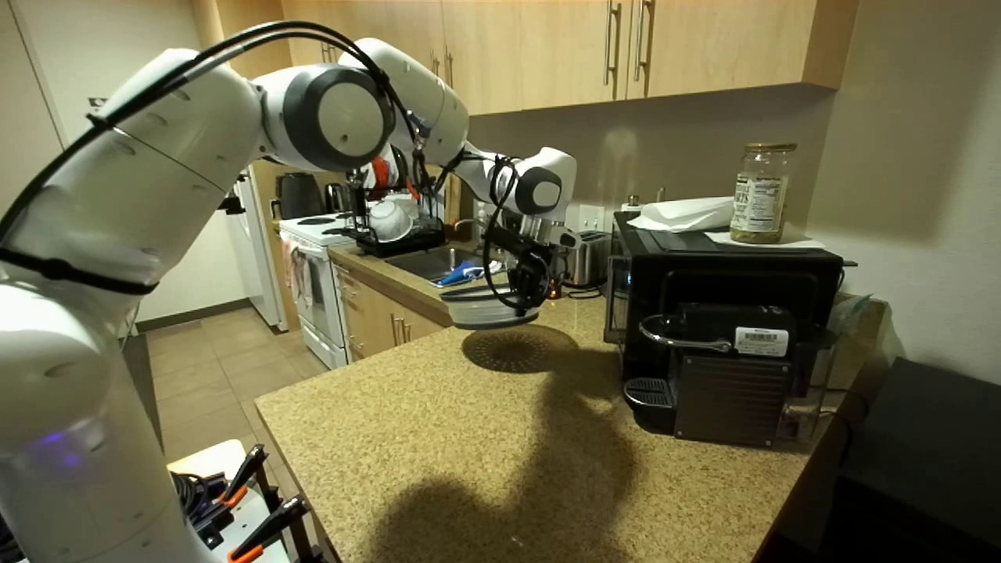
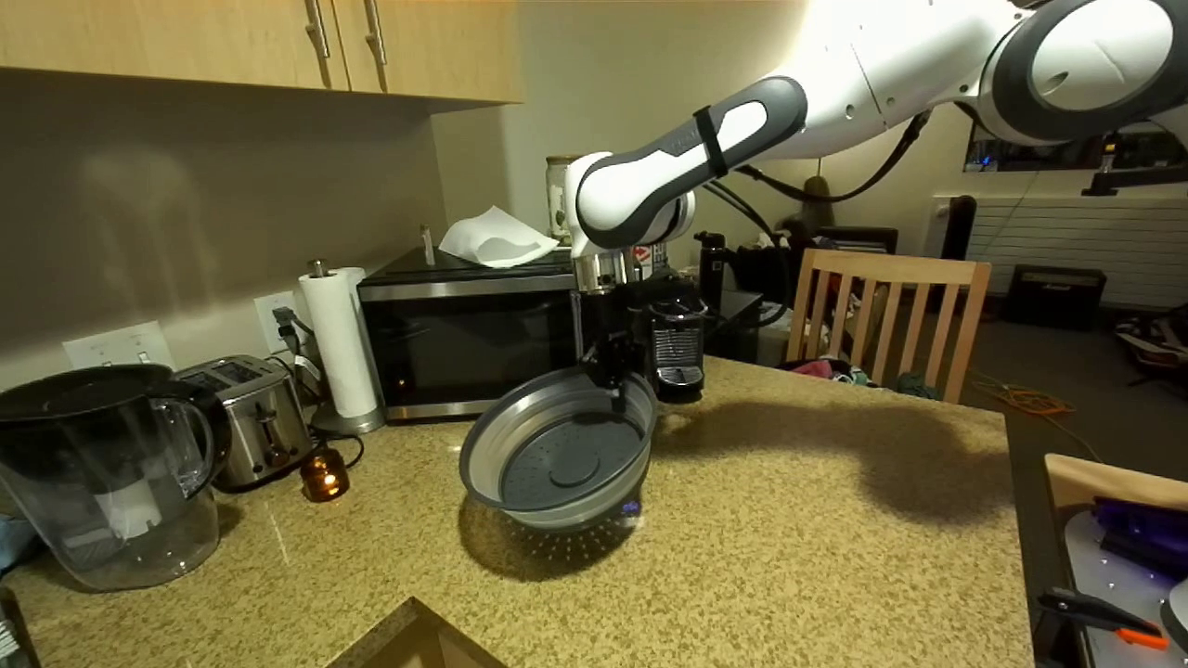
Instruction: Move the bowl
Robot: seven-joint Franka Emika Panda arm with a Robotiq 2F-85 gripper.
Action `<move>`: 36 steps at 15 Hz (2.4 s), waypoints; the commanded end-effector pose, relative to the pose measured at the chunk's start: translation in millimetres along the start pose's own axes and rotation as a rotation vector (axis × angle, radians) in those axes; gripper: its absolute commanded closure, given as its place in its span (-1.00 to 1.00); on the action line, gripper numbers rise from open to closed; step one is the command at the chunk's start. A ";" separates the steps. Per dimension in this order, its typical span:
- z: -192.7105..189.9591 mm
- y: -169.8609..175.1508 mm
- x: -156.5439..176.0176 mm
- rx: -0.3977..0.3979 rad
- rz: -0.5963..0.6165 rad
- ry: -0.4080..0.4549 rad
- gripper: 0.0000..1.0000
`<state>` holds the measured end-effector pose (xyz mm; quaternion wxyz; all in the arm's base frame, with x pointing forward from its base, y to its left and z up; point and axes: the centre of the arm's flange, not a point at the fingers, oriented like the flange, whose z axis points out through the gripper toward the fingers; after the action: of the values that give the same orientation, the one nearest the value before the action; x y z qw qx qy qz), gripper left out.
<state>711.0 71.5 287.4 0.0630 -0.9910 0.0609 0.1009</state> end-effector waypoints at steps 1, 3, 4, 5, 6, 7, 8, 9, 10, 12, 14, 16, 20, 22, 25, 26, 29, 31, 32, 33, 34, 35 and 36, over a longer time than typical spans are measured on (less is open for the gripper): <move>-11.5 21.7 -42.1 0.019 -0.020 -0.019 0.93; -14.8 27.7 -53.0 0.016 -0.019 -0.021 0.93; -16.3 29.9 -59.1 0.013 -0.023 -0.025 0.93; -16.9 31.6 -64.2 0.011 -0.025 -0.029 0.93; -17.0 33.1 -70.0 0.016 -0.032 -0.035 0.93; -16.7 34.3 -75.4 0.019 -0.041 -0.038 0.93; -16.7 35.4 -81.5 0.017 -0.046 -0.042 0.93; -16.5 36.4 -87.4 0.021 -0.056 -0.044 0.93; -16.2 37.8 -93.4 0.025 -0.064 -0.042 0.93; -13.6 41.5 -103.4 0.039 -0.077 -0.041 0.93; -10.4 44.3 -112.6 0.059 -0.084 -0.041 0.93; -6.9 49.4 -120.6 0.085 -0.090 -0.039 0.93; -1.7 61.9 -137.4 0.131 -0.095 -0.033 0.93; -0.1 69.9 -146.6 0.144 -0.088 -0.029 0.93; 1.3 83.0 -160.4 0.165 -0.075 -0.021 0.93; 1.4 88.1 -165.4 0.172 -0.067 -0.017 0.93; 1.7 102.4 -178.2 0.195 -0.039 -0.001 0.93; 1.8 110.8 -186.0 0.210 -0.020 0.007 0.93; 1.7 115.6 -190.0 0.217 -0.010 0.013 0.93; 1.6 120.4 -193.4 0.227 0.003 0.019 0.93; 1.3 125.3 -196.3 0.235 0.020 0.025 0.93; 1.6 130.8 -199.0 0.242 0.042 0.031 0.93; 1.9 137.7 -201.2 0.250 0.072 0.037 0.93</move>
<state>520.9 -27.4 306.0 0.1623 -0.9775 0.0893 0.1010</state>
